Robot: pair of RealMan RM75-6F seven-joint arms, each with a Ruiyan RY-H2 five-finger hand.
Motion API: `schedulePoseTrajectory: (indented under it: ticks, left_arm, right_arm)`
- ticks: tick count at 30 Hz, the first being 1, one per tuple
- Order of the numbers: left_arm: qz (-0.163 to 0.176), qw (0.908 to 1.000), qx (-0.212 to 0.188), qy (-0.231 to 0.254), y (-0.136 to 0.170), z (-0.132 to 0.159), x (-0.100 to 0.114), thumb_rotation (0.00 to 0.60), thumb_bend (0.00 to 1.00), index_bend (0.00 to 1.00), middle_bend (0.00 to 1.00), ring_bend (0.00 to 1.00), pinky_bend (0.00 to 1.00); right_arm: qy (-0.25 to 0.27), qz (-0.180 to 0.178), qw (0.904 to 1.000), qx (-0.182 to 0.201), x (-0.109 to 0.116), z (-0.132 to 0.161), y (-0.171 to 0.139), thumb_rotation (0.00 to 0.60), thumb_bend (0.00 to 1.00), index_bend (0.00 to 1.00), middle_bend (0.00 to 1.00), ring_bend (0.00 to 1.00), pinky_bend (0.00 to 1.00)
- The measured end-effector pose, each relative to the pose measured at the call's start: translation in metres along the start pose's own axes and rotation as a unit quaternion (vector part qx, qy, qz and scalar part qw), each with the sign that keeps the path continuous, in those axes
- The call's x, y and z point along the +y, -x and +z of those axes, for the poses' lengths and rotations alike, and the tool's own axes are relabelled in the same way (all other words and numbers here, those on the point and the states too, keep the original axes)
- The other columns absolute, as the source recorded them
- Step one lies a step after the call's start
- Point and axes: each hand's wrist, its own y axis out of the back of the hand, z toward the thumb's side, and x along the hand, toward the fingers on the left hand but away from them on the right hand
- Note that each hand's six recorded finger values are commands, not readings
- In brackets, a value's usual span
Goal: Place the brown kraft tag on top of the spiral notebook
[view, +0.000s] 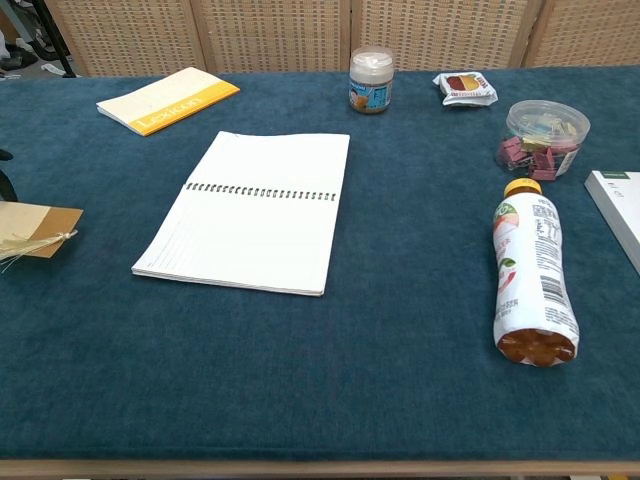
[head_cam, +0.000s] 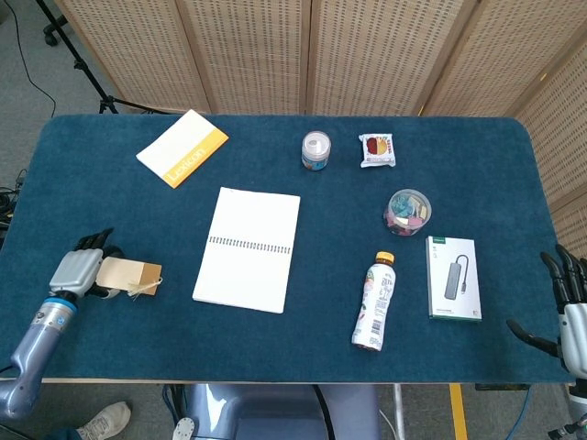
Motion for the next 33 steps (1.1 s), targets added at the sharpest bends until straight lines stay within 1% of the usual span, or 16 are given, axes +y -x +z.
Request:
schedulePoseTrajectory:
  ticks: [4,7,11,13,15,17,19,22,25,28,30,33]
  left_arm:
    - [0.007,0.9997,-0.017,0.016,-0.001,0.017,0.009,0.600,0.30,0.42,0.00,0.00,0.00]
    - [0.013,0.9985,-0.044,0.031,-0.002,0.042,0.019,0.600,0.30,0.43,0.00,0.00,0.00]
    - [0.020,0.9955,-0.086,0.032,-0.001,0.085,0.032,0.600,0.30,0.43,0.00,0.00,0.00]
    - [0.024,0.9944,-0.100,0.027,-0.002,0.101,0.037,0.600,0.30,0.43,0.00,0.00,0.00]
    - [0.026,0.9926,-0.116,0.021,-0.003,0.124,0.041,0.600,0.30,0.43,0.00,0.00,0.00]
    - [0.027,0.9912,-0.129,0.016,-0.006,0.145,0.044,0.600,0.30,0.43,0.00,0.00,0.00]
    - [0.026,0.9905,-0.134,0.013,-0.008,0.160,0.044,0.600,0.30,0.43,0.00,0.00,0.00]
    - [0.022,0.9900,-0.139,0.012,-0.014,0.184,0.042,0.600,0.30,0.43,0.00,0.00,0.00]
    - [0.009,0.9904,-0.137,0.018,-0.021,0.206,0.035,0.600,0.30,0.43,0.00,0.00,0.00]
    - [-0.013,0.9910,-0.127,0.039,-0.030,0.230,0.022,0.600,0.30,0.43,0.00,0.00,0.00]
    - [-0.025,0.9913,-0.123,0.040,-0.035,0.248,0.011,0.600,0.31,0.43,0.00,0.00,0.00]
    - [-0.030,0.9921,-0.117,0.034,-0.041,0.270,-0.002,0.600,0.32,0.43,0.00,0.00,0.00]
  right_arm:
    - [0.001,0.000,1.0000,0.000,0.000,0.000,0.000,0.600,0.03,0.00,0.00,0.00,0.00]
    - [0.002,-0.002,1.0000,-0.001,0.002,0.000,0.000,0.600,0.03,0.00,0.00,0.00,0.00]
    - [0.005,-0.004,1.0000,-0.003,0.004,-0.002,0.000,0.600,0.03,0.00,0.00,0.00,0.00]
    - [0.006,-0.004,1.0000,-0.003,0.004,-0.002,0.000,0.600,0.03,0.00,0.00,0.00,0.00]
    - [0.009,-0.004,1.0000,-0.002,0.005,-0.002,0.000,0.600,0.03,0.00,0.00,0.00,0.00]
    - [0.010,-0.003,0.9999,-0.002,0.005,-0.003,0.000,0.600,0.03,0.00,0.00,0.00,0.00]
    - [0.010,-0.003,0.9999,-0.002,0.005,-0.003,0.000,0.600,0.03,0.00,0.00,0.00,0.00]
    - [0.012,-0.002,0.9999,-0.003,0.005,-0.003,0.001,0.600,0.03,0.00,0.00,0.00,0.00]
    - [0.016,-0.002,0.9999,-0.005,0.006,-0.005,0.001,0.600,0.03,0.00,0.00,0.00,0.00]
    - [0.019,-0.002,0.9998,-0.008,0.007,-0.007,0.003,0.600,0.03,0.00,0.00,0.00,0.00]
    - [0.021,-0.001,0.9997,-0.010,0.008,-0.008,0.003,0.600,0.03,0.00,0.00,0.00,0.00]
    - [0.024,-0.001,0.9996,-0.012,0.009,-0.010,0.004,0.600,0.03,0.00,0.00,0.00,0.00]
